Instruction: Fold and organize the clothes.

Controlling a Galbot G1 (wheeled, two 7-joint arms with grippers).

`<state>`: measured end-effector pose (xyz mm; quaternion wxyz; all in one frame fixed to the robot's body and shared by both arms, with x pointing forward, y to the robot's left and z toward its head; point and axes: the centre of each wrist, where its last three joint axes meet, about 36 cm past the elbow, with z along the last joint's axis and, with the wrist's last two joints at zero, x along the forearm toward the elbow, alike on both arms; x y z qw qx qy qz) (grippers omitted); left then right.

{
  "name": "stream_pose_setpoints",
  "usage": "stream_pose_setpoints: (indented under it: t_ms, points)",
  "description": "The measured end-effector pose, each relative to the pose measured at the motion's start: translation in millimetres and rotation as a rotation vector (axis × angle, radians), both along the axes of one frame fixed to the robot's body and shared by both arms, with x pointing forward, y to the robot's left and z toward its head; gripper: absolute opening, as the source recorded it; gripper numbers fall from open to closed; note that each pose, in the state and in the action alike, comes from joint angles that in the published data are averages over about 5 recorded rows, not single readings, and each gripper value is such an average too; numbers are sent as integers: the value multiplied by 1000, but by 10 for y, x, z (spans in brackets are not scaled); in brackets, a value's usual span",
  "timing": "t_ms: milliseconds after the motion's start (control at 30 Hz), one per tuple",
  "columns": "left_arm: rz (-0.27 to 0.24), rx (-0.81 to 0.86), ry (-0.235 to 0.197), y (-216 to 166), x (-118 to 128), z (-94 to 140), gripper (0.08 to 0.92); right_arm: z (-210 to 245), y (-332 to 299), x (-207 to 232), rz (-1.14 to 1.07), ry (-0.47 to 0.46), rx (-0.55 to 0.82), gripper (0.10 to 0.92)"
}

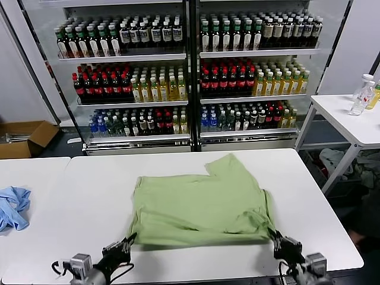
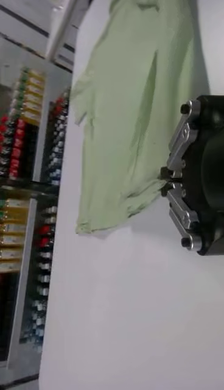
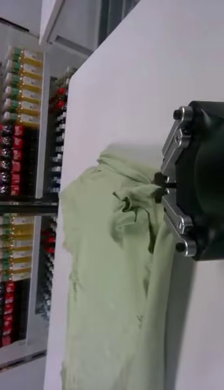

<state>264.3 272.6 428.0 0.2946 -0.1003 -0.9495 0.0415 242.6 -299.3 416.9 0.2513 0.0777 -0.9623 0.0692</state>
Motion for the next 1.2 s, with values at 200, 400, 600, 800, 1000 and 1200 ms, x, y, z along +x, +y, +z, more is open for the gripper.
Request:
stream_pose_setpoints:
  t_ms: [200,400,600,800,1000,1200]
  points:
    - [-1,97,22,-70,-265,67,111,147,79,-155,10,-39,-41,277]
    - [21,157,1,-111,-420,204,265,355,114,-120,16,-129,-56,450]
    - [73,165,-97,-107,-403,366,438,469,129,158,8,-208,-36,624]
    - [115,110,-175,-95,-168,350,611,403,184,695,-10,-228,22,785]
    - [140,72,-202,-61,295,140,776,300,280,1375,-15,-206,71,822]
    - [146,62,-204,-49,868,-60,821,203,364,2043,-19,-149,99,823]
